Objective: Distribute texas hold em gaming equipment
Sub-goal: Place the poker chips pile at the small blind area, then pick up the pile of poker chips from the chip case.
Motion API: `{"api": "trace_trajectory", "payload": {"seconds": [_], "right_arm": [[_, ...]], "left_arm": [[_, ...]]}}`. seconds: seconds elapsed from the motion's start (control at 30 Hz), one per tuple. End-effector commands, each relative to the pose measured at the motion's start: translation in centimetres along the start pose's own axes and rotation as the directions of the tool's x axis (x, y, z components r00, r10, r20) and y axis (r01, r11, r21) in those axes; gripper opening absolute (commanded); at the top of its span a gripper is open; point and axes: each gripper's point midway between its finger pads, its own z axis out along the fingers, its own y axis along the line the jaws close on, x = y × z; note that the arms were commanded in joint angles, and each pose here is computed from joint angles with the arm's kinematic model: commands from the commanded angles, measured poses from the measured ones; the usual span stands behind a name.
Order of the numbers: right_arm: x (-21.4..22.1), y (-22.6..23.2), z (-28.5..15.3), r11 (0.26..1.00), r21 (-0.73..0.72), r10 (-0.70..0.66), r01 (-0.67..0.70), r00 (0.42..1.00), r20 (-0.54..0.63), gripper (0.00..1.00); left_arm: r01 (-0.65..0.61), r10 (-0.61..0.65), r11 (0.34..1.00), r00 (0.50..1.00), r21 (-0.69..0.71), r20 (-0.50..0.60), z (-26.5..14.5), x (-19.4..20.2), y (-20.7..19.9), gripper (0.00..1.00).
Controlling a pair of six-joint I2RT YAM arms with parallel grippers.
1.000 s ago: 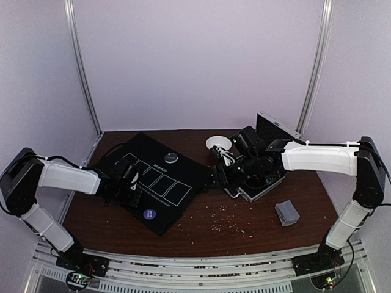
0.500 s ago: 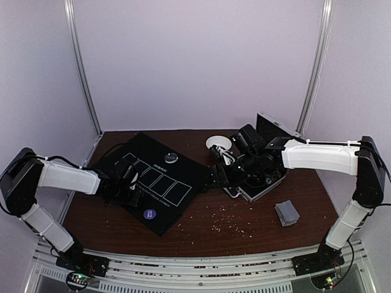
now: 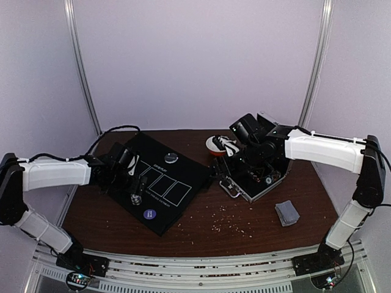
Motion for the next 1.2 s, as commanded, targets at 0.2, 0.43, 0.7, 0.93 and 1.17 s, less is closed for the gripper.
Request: {"api": "trace_trajectory", "payload": {"seconds": [0.2,0.43,0.7,0.93,1.17], "right_arm": [[1.0,-16.1,-6.2,0.734,0.66,-0.059,0.161,0.983,-0.174,0.95],[-1.7,-17.8,-2.1,0.761,0.604,-0.125,0.24,0.966,-0.225,0.97],[-5.9,-20.5,2.8,0.75,0.621,-0.112,0.227,0.969,-0.22,0.86],[-6.3,-23.3,4.9,0.702,0.673,-0.082,0.233,0.965,-0.249,0.77],[-4.3,-24.0,6.7,0.714,0.655,-0.056,0.246,0.953,-0.298,0.65]], "left_arm": [[-0.078,0.065,0.996,0.965,0.042,0.253,-7.0,-9.7,-0.4,0.98],[-0.087,0.063,0.994,0.953,0.069,0.295,-6.6,-11.0,0.1,0.98],[-0.116,0.11,0.993,0.949,0.001,0.296,-5.6,-10.0,1.4,0.98],[-0.105,0.093,0.994,0.955,0.026,0.28,-4.8,-9.5,1.5,0.98],[-0.087,0.068,0.994,0.963,0.065,0.261,-4.1,-9.6,1.6,0.98]]}}
